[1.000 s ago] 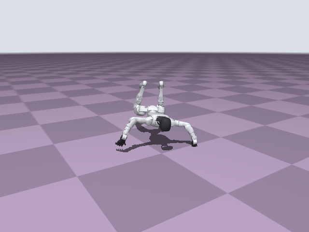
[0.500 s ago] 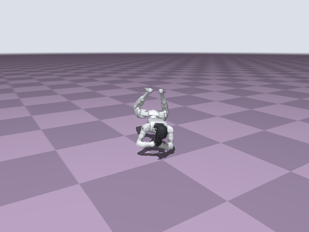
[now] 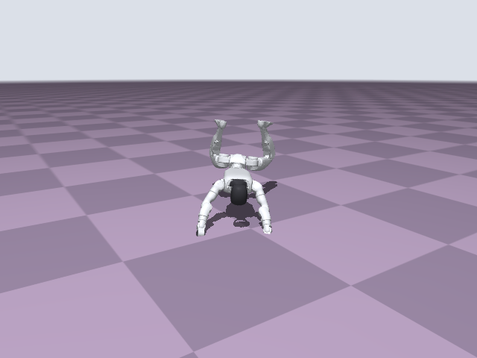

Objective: Sport exercise

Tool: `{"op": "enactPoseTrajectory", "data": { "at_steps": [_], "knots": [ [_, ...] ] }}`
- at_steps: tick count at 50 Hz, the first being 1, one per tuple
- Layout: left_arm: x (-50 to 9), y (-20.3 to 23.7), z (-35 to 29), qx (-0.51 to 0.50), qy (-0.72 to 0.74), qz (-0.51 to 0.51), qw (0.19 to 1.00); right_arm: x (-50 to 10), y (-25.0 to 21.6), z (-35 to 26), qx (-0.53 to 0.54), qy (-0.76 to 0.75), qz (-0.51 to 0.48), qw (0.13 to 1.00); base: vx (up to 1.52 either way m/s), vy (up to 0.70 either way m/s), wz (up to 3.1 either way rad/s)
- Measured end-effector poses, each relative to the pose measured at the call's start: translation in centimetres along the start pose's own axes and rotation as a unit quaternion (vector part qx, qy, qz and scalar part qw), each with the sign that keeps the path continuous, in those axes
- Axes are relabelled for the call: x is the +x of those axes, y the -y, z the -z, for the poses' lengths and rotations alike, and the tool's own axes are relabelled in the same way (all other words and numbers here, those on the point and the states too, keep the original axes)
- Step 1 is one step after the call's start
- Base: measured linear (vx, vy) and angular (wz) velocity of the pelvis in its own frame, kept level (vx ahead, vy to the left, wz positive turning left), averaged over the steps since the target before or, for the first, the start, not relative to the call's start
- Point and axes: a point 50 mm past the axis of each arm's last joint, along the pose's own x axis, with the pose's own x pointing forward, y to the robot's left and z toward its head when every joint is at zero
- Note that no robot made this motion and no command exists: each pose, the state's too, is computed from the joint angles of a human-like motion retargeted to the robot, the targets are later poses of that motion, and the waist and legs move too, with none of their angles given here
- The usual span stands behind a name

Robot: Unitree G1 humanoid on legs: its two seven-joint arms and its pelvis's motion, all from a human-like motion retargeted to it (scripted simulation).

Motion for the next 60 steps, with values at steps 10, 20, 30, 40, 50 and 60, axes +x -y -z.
{"op": "enactPoseTrajectory", "data": {
  "at_steps": [10, 20, 30, 40, 50, 60],
  "knots": [
    [-6.2, 10.0, 10.3, 0.131, -0.064, 0.237, 0.961, -11.9, -11.8, 15.3, -0.112, -0.129, -0.263, 0.95, 0.0, 0.01, -0.41],
    [-15.5, 16.5, 8.8, -0.013, 0.105, 0.391, 0.915, -13.0, -15.2, 6.7, 0.005, 0.088, -0.354, 0.931, 0.02, 0.0, -0.36],
    [-20.1, 11.1, -11.7, -0.289, 0.49, 0.315, 0.76, -17.1, -13.6, -12.3, 0.22, 0.472, -0.28, 0.806, 0.0, 0.01, -0.05],
    [-23.8, 1.1, -19.9, -0.444, 0.656, 0.028, 0.609, -22.4, -6.7, -21.0, 0.39, 0.668, -0.032, 0.633, 0.03, 0.0, 0.42],
    [-24.3, -7.4, -20.1, -0.573, 0.613, -0.312, 0.446, -24.5, 1.0, -22.6, 0.481, 0.685, 0.308, 0.452, 0.01, 0.0, 0.06],
    [-21.8, -11.0, -18.1, -0.646, 0.463, -0.492, 0.355, -22.7, 5.4, -22.0, 0.551, 0.555, 0.511, 0.357, -0.02, 0.01, -0.25]
  ]
}}
